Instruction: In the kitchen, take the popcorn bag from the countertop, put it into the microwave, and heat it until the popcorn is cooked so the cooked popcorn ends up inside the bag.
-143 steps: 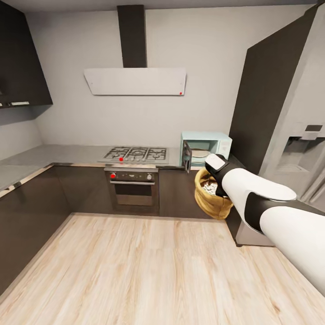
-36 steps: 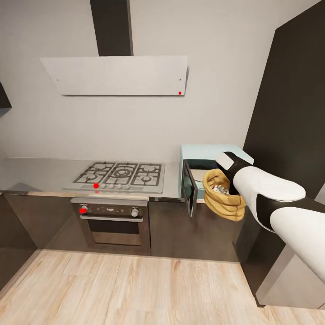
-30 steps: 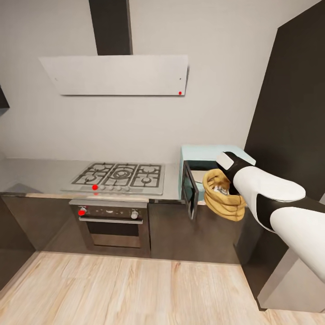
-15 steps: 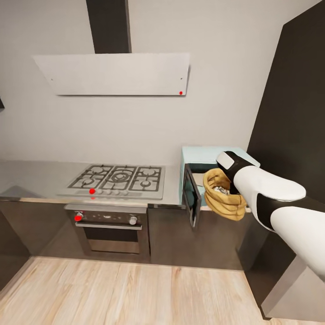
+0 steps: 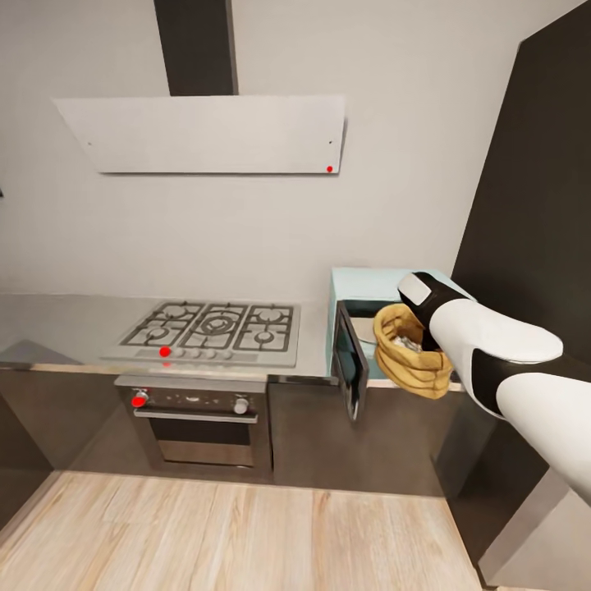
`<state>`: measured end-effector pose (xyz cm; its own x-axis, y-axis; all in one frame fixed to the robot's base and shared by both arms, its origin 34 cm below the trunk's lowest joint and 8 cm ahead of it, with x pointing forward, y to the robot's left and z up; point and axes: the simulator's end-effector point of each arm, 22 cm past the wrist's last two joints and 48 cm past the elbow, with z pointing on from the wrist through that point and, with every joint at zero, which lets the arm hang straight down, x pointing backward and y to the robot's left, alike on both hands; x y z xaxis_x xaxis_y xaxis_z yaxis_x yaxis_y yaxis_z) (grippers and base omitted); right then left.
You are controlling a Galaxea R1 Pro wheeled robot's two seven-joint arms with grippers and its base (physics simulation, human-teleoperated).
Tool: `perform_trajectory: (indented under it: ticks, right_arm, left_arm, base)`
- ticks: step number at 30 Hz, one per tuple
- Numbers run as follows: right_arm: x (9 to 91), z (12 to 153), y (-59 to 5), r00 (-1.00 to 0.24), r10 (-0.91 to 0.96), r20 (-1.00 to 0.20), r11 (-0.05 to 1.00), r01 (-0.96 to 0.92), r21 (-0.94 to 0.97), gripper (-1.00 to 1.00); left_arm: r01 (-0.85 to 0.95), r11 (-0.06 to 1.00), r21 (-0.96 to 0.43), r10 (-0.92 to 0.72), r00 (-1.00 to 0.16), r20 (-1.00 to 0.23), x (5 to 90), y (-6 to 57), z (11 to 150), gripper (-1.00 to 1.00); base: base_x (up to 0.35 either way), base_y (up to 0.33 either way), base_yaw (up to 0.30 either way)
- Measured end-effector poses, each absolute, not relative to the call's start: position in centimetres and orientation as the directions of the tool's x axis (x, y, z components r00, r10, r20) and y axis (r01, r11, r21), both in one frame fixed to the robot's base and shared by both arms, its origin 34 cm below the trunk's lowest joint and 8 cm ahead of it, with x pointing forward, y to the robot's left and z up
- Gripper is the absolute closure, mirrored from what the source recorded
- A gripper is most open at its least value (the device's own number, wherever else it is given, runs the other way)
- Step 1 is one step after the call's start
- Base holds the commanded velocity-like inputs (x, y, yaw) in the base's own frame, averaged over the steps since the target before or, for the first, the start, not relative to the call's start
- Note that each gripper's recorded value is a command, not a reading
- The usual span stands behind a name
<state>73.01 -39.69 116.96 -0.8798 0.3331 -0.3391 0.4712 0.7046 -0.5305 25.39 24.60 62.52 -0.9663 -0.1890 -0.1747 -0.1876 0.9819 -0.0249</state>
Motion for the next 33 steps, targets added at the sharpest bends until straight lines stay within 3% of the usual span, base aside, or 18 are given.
perform_trajectory:
  ticks: [27,33]
  right_arm:
    - [72.8,114.8,-39.4,-0.887,0.337,-0.317,0.728,0.459,-0.51,1.0]
    - [73.1,114.6,-39.4,-0.879,0.346,-0.328,0.734,0.471,-0.489,1.0]
  left_arm:
    - [-0.188,0.982,-0.025,-0.189,-0.966,-0.175,25.4,24.6,62.5,-1.0]
    - [-0.189,0.982,-0.025,-0.191,-0.966,-0.173,25.4,24.6,62.5,-1.0]
  base:
    - [0.023,0.0,0.0]
    - [0.168,-0.039,0.0]
